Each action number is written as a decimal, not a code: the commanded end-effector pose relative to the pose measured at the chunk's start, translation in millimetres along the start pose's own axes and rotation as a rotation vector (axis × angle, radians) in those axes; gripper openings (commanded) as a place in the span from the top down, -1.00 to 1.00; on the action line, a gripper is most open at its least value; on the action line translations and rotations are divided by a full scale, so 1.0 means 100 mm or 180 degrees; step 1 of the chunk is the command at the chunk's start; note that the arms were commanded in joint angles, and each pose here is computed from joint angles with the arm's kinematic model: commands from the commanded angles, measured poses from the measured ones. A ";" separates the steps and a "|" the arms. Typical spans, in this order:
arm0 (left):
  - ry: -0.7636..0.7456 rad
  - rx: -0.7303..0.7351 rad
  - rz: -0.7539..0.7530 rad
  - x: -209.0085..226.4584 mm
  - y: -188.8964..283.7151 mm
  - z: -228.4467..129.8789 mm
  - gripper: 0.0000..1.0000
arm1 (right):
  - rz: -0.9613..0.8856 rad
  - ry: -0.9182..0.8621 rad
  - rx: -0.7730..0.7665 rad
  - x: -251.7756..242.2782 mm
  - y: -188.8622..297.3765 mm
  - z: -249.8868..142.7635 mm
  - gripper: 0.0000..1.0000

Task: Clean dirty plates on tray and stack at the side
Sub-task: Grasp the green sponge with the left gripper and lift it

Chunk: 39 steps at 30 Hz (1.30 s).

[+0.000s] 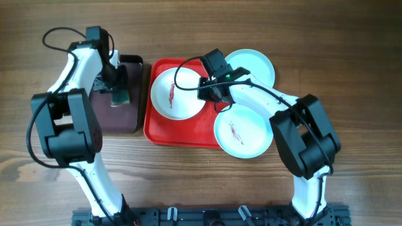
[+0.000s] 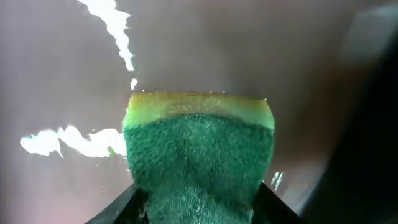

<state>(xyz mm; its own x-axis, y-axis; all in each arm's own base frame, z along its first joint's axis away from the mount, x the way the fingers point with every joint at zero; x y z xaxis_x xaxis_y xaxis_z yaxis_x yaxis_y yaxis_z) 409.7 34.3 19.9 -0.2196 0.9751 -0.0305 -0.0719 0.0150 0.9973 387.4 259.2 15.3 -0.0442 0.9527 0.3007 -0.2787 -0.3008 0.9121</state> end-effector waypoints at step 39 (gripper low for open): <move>0.0410 -0.0439 -0.0205 -0.21 1.03 -0.13 0.92 | 0.0277 0.0197 0.0252 0.12 -0.07 -0.12 0.91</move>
<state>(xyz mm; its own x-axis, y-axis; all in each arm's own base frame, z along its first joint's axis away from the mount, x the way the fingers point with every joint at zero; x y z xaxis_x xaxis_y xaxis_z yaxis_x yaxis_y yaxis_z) 388.5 26.0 112.6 -0.3474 0.9343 -0.0796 -0.1871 0.0141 0.9822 382.7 265.5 15.5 -0.0831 0.9403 0.3302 -0.2488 -0.3404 0.9068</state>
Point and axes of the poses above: each gripper's point midway between its finger pads, its own y axis back along the fingers, its own x axis along the line the jaws close on, z = x × y, the point moved 1 cm from there along y, back along the fingers, and after that the axes turned 4 degrees about y, right-handed, at the moved point
